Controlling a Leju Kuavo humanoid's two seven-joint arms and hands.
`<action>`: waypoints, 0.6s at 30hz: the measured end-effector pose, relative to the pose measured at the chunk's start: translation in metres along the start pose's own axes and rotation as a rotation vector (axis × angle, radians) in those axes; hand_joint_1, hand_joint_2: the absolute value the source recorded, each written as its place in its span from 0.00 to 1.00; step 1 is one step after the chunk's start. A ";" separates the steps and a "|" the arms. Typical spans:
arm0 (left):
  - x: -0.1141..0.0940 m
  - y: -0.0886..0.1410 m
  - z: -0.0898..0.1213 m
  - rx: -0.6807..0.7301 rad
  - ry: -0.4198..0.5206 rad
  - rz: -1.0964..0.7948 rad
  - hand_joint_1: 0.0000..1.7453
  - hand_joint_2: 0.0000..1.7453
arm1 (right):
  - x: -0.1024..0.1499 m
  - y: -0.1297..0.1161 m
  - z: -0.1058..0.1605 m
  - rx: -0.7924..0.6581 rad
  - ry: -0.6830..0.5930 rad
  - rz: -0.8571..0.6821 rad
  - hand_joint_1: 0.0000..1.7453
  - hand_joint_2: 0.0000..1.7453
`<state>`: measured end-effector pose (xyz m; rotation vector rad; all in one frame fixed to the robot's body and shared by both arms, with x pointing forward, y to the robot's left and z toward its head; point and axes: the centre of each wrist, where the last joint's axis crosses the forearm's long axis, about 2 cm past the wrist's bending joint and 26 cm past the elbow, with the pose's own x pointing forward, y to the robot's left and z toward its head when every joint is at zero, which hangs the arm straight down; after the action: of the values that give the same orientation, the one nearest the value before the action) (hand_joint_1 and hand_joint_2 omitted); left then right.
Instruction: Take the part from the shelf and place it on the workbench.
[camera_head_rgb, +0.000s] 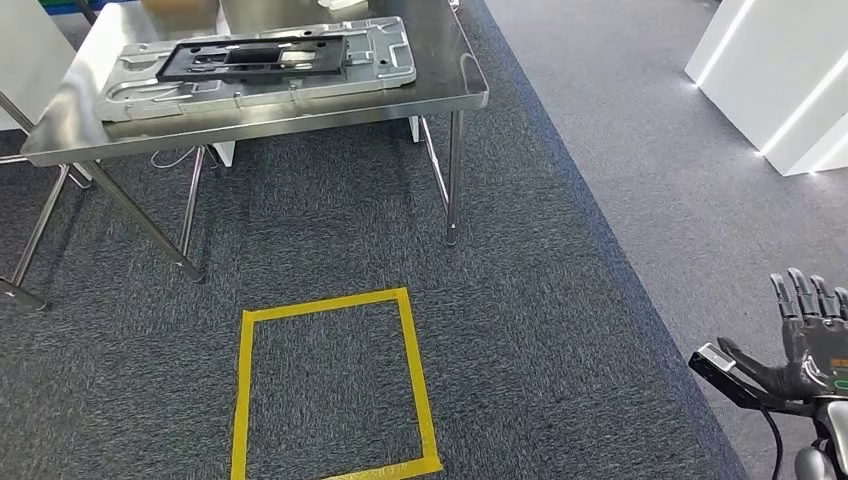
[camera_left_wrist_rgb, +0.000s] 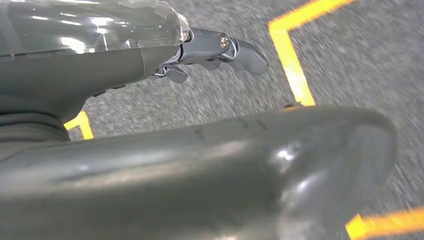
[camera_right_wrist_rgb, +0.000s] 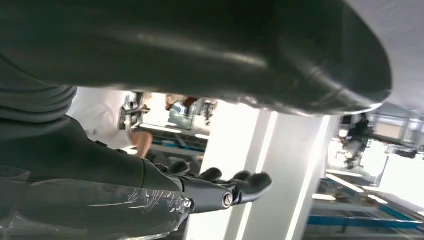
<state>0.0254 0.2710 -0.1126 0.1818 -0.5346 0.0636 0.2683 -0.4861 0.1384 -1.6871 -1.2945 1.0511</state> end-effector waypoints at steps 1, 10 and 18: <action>0.000 -0.001 0.000 -0.010 -0.011 -0.008 0.00 0.00 | 0.005 0.002 0.001 -0.003 0.001 -0.008 0.00 0.00; -0.010 0.002 0.004 -0.032 0.036 -0.078 0.00 0.00 | 0.043 0.023 0.021 -0.039 0.020 -0.110 0.00 0.00; -0.020 0.014 0.007 -0.020 0.065 -0.112 0.00 0.00 | 0.042 0.034 0.057 0.004 0.039 -0.200 0.00 0.00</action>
<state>0.0033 0.2827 -0.1142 0.1891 -0.4593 -0.0453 0.2339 -0.4475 0.0793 -1.5318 -1.4022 0.8987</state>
